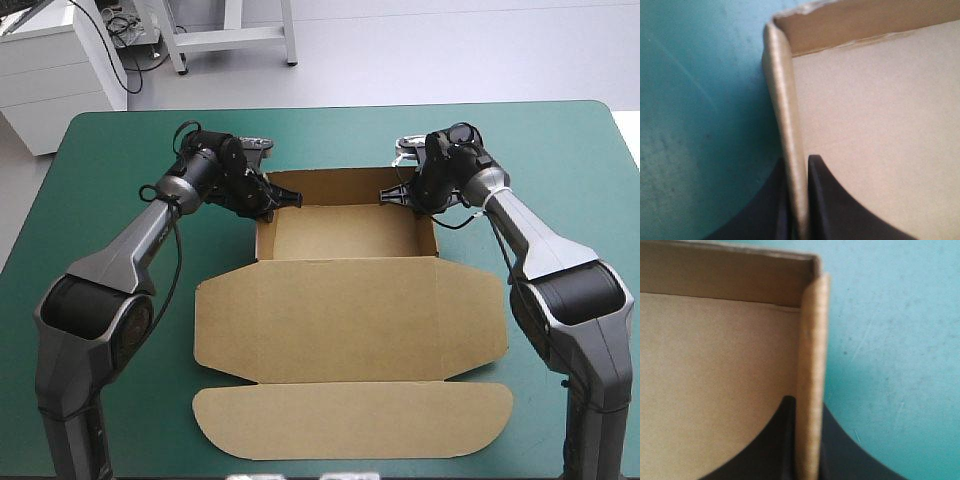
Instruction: Fold the box
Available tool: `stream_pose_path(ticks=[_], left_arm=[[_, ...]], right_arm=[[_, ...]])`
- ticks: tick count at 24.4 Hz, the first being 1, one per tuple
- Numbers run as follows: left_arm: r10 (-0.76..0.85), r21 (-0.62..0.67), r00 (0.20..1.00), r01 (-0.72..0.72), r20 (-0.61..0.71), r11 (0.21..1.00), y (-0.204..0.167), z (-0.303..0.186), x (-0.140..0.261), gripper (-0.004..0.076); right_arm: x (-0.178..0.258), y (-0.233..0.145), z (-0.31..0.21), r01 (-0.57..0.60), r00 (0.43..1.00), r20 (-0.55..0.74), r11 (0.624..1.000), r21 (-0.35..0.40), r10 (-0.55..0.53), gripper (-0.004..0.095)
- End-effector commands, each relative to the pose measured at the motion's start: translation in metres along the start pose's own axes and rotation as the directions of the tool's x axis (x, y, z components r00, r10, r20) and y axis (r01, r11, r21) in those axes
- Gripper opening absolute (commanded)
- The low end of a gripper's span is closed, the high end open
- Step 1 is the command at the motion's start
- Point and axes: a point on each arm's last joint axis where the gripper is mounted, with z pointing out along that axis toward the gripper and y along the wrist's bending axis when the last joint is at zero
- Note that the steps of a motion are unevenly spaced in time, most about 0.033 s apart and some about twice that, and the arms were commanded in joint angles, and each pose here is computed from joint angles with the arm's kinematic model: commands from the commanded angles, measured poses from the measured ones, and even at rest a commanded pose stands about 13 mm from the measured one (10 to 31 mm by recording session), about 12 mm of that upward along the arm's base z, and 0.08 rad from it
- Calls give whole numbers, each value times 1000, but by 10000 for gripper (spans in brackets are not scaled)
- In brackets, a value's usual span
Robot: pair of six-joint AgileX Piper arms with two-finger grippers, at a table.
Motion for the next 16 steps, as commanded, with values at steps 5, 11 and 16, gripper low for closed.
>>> stream_pose_path(ticks=[5,11,16], left_arm=[[76,-74,981,-63,181,995,-48,10,-20,-8],[75,-55,984,-67,159,996,-48,14,-19,-5],[140,-32,983,-138,115,990,-51,14,-15,136]], right_arm=[[-22,9,-5,41,993,116,996,-81,-31,-15],[-22,8,-6,45,993,114,996,-74,-37,-14],[-17,5,-7,128,991,55,991,-43,-126,95]])
